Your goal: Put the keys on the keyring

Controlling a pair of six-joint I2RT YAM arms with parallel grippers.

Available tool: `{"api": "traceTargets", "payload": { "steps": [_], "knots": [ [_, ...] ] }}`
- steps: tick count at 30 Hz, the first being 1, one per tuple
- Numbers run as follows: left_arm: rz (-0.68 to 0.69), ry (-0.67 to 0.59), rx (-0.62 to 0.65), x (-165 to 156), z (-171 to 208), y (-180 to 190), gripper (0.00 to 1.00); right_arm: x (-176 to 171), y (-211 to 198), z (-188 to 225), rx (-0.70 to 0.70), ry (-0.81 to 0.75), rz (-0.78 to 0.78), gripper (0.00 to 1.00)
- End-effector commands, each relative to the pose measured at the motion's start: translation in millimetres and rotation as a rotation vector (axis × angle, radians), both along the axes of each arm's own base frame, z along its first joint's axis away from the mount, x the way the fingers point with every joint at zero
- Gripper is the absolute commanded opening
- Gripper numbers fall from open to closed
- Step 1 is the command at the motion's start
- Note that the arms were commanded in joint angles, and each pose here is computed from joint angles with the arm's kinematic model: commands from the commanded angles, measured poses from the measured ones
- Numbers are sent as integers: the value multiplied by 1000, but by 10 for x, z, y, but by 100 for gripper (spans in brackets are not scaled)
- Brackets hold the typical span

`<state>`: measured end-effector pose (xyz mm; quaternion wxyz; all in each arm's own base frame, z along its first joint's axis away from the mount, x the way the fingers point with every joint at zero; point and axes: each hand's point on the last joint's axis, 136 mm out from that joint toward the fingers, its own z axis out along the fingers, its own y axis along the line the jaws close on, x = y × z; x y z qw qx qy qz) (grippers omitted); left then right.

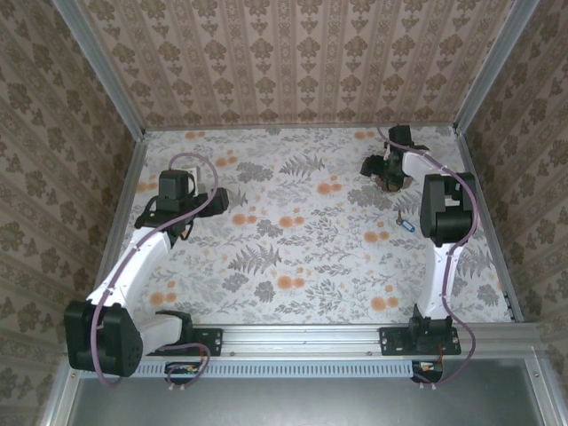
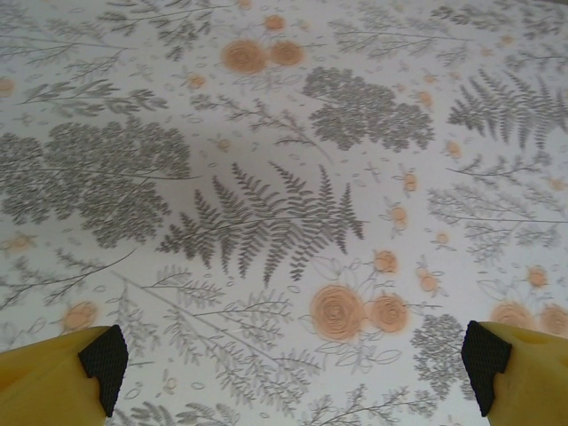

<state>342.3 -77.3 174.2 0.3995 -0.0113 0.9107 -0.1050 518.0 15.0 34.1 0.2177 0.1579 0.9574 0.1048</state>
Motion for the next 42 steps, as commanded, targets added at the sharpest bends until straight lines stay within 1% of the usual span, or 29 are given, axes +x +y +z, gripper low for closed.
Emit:
{"api": "traceTargets", "payload": {
  "steps": [1, 2, 6, 8, 11, 13, 19, 21, 23, 25, 26, 28, 30, 32, 35, 38, 40, 42],
  "knots": [
    [53, -11, 34, 21, 100, 100, 100, -230, 186, -121, 64, 118, 10, 82],
    [53, -9, 35, 24, 92, 100, 100, -286, 231, -149, 74, 132, 17, 82],
    [58, 0, 40, 28, 68, 110, 100, -506, 613, -170, 128, 149, 147, 83],
    [64, 4, 44, 25, 49, 122, 100, -646, 748, -168, 82, 179, 205, 84],
    [78, 11, 54, 29, 24, 148, 100, -881, 1113, -161, 98, 216, 313, 84],
    [86, 17, 64, 29, 1, 170, 100, -1087, 1381, -191, 107, 245, 377, 84],
    [101, 39, 83, 26, -95, 206, 100, -1910, 2347, -267, 139, 336, 578, 84],
    [94, 60, 91, 21, -171, 191, 100, -2198, 2779, -122, 205, 363, 654, 84],
    [101, 81, 109, 15, -217, 204, 100, -2411, 3166, 96, 255, 334, 732, 86],
    [112, 91, 116, 20, -242, 215, 100, -2511, 3377, 321, 256, 291, 790, 88],
    [114, 92, 116, 20, -249, 214, 100, -2503, 3392, 429, 244, 269, 798, 89],
    [107, 93, 114, 18, -256, 201, 100, -2410, 3296, 579, 211, 219, 776, 90],
    [96, 89, 108, 12, -253, 178, 100, -2235, 3072, 667, 180, 159, 726, 90],
    [78, 79, 98, 12, -241, 139, 100, -2037, 2722, 611, 114, 135, 635, 89],
    [-11, 46, 71, 23, -166, -50, 100, -1863, 2317, 474, 88, 164, 545, 85],
    [-101, 13, 84, -16, -121, -241, 100, -1749, 2047, 435, 76, 166, 491, 79],
    [-143, -12, 100, -42, -83, -321, 100, -1663, 1800, 462, 27, 146, 435, 78],
    [-187, -40, 121, -74, -35, -392, 100, -1537, 1422, 520, -49, 109, 304, 71]
  ]
}}
